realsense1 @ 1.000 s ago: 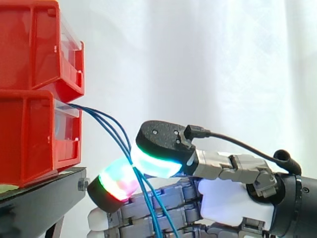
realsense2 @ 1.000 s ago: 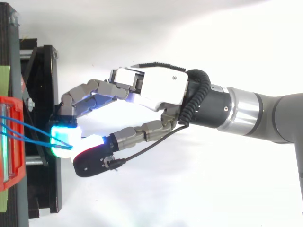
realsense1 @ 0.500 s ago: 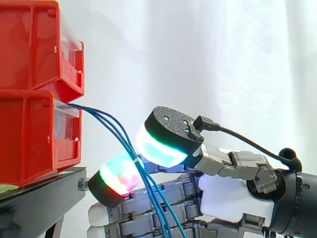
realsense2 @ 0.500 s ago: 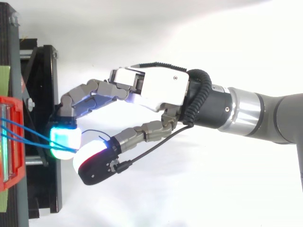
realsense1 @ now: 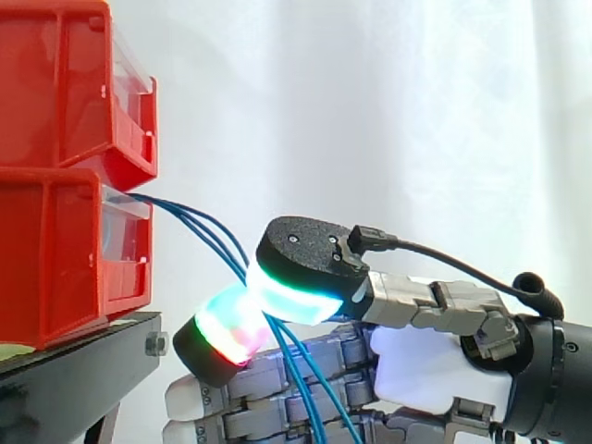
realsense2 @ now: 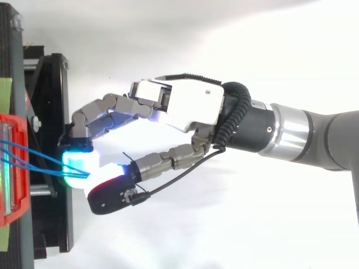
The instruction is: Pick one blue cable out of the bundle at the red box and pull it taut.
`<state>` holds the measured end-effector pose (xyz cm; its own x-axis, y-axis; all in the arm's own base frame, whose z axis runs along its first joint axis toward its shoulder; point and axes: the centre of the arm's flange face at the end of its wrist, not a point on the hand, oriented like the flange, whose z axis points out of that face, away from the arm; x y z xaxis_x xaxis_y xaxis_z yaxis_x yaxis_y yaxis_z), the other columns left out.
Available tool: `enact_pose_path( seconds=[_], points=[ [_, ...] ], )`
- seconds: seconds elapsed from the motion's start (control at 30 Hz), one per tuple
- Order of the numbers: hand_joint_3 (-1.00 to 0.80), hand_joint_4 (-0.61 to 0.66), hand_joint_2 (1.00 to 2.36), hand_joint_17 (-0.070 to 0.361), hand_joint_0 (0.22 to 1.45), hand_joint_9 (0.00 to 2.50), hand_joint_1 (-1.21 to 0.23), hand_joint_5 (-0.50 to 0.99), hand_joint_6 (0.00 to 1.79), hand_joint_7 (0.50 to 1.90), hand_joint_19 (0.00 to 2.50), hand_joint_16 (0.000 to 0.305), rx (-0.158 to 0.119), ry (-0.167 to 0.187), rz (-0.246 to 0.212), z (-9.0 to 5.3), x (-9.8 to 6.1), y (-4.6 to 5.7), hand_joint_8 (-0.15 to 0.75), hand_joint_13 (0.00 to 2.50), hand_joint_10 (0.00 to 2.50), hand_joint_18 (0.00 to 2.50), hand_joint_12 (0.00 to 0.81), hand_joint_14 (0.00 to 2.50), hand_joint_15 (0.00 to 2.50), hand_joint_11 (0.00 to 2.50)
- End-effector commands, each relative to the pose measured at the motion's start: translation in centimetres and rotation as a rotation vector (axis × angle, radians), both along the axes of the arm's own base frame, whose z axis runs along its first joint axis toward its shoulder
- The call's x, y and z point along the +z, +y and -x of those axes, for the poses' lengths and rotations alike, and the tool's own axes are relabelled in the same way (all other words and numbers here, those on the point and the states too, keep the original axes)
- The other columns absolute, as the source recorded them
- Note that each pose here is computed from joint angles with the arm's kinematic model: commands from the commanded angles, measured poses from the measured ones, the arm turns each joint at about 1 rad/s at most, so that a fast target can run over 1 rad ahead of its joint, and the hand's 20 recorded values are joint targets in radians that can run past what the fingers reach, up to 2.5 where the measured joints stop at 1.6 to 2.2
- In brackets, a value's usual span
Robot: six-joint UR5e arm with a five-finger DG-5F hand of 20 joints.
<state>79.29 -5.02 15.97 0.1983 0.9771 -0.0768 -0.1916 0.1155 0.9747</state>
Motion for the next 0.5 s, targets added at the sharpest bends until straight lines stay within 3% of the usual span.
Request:
enact_pose_path(
  seconds=[0.0,0.1,0.3,0.43,0.47],
  points=[
    [0.03,0.0,1.03,0.125,0.63,0.67,-0.84,-0.18,0.91,1.19,0.27,0.055,0.001,0.001,0.0,0.0,-0.1,0.0,0.358,0.58,0.01,0.62,0.414,0.01,0.19,0.35],
    [0.04,-0.01,1.03,0.123,0.65,0.67,-0.86,-0.19,0.91,1.25,0.26,0.055,0.002,-0.002,-0.004,0.0,0.0,0.0,0.355,0.59,0.01,0.62,0.411,0.01,0.19,0.37],
    [0.02,-0.01,1.03,0.123,0.67,0.66,-0.88,-0.2,0.92,1.21,0.26,0.055,0.004,-0.007,-0.02,0.0,0.5,0.1,0.352,0.59,0.01,0.64,0.411,0.01,0.18,0.37],
    [-0.02,0.01,1.03,0.123,0.69,0.66,-0.9,-0.2,0.92,1.18,0.24,0.055,0.007,0.014,-0.033,0.3,0.6,0.0,0.347,0.6,0.01,0.65,0.409,0.01,0.18,0.36],
    [-0.04,0.02,1.03,0.123,0.69,0.65,-0.93,-0.2,0.92,1.18,0.24,0.055,0.008,0.025,-0.038,0.5,1.4,-0.1,0.344,0.59,0.01,0.65,0.41,0.01,0.17,0.37]
  ],
)
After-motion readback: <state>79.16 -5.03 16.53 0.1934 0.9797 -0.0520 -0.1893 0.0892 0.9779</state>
